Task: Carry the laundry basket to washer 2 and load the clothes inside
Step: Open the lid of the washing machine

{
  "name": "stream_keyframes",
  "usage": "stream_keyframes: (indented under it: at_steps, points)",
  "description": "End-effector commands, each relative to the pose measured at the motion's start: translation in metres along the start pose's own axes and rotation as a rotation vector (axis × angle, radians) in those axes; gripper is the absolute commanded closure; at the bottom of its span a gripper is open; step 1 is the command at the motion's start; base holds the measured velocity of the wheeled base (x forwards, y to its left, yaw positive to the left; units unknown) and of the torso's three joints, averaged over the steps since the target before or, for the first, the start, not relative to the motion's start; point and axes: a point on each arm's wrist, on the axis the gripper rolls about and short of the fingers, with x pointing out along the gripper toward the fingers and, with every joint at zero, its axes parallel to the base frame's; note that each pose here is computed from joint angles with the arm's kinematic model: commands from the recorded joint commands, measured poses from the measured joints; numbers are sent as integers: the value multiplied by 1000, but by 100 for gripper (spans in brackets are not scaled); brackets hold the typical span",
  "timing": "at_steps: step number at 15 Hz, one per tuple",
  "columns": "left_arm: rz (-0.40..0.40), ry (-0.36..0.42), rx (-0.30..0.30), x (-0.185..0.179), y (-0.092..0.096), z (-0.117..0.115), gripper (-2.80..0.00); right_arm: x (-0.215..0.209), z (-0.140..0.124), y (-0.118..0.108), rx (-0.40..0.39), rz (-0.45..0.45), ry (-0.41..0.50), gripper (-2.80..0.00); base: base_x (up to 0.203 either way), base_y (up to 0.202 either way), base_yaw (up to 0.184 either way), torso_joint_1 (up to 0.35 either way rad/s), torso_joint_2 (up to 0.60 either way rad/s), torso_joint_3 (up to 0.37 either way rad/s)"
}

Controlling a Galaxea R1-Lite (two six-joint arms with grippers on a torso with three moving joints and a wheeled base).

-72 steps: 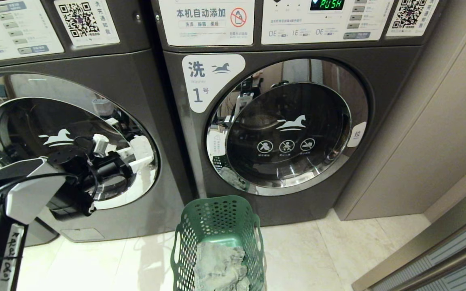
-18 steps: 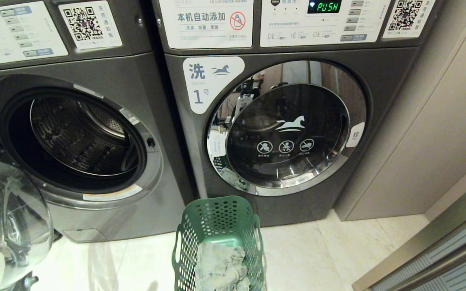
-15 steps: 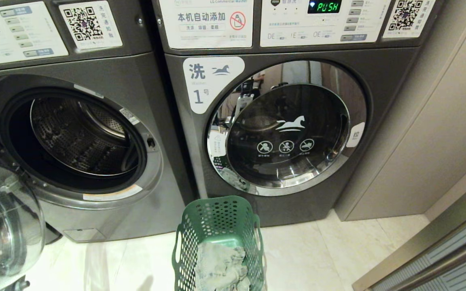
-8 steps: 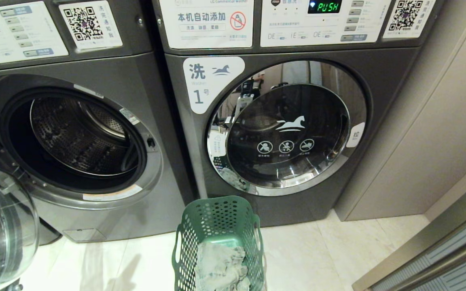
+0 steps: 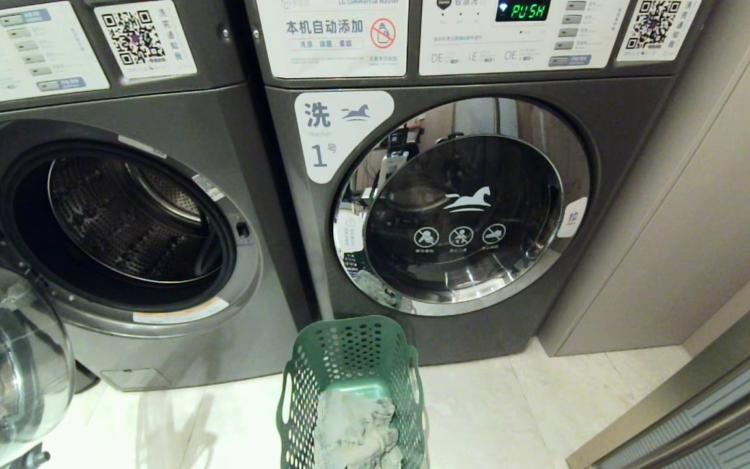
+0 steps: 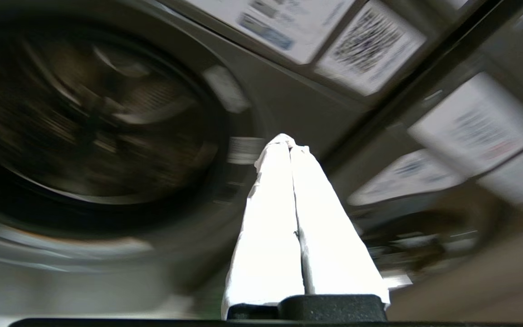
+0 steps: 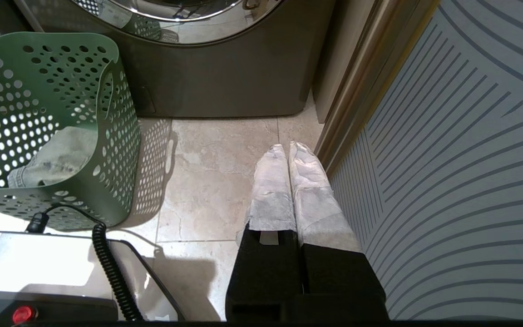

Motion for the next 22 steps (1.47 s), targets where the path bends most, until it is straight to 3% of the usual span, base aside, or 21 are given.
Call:
stream_keyframes:
  at_steps: [1, 2, 3, 5, 7, 9, 11, 14, 16, 18, 22]
  points:
    - [26, 25, 500, 6, 19, -9, 0, 0, 0, 0, -1, 1, 3, 0, 0, 0, 0, 0, 0, 0]
    - [39, 35, 634, 8, 26, -13, 0, 0, 0, 0, -1, 1, 3, 0, 0, 0, 0, 0, 0, 0]
    - [51, 58, 672, 9, 32, -20, 0, 0, 0, 0, -1, 1, 3, 0, 0, 0, 0, 0, 0, 0]
    - [72, 99, 626, 4, 40, -37, 0, 0, 0, 0, -1, 1, 3, 0, 0, 0, 0, 0, 0, 0]
    - [174, 126, 605, -5, 50, -39, 0, 0, 0, 0, -1, 1, 3, 0, 0, 0, 0, 0, 0, 0]
    - [431, 145, 632, -4, 56, -41, 0, 0, 0, 0, -1, 1, 3, 0, 0, 0, 0, 0, 0, 0]
    - [596, 198, 636, 2, 55, -37, 0, 0, 0, 0, -1, 1, 3, 0, 0, 0, 0, 0, 0, 0]
    - [864, 251, 740, -2, 59, -38, 0, 0, 0, 0, -1, 1, 3, 0, 0, 0, 0, 0, 0, 0]
    - [968, 266, 767, -5, 61, -36, 0, 0, 0, 0, -1, 1, 3, 0, 0, 0, 0, 0, 0, 0]
    - [1143, 264, 776, -12, 66, -31, 0, 0, 0, 0, -1, 1, 3, 0, 0, 0, 0, 0, 0, 0]
    - [1339, 265, 755, -30, 101, -15, 0, 0, 0, 0, -1, 1, 3, 0, 0, 0, 0, 0, 0, 0]
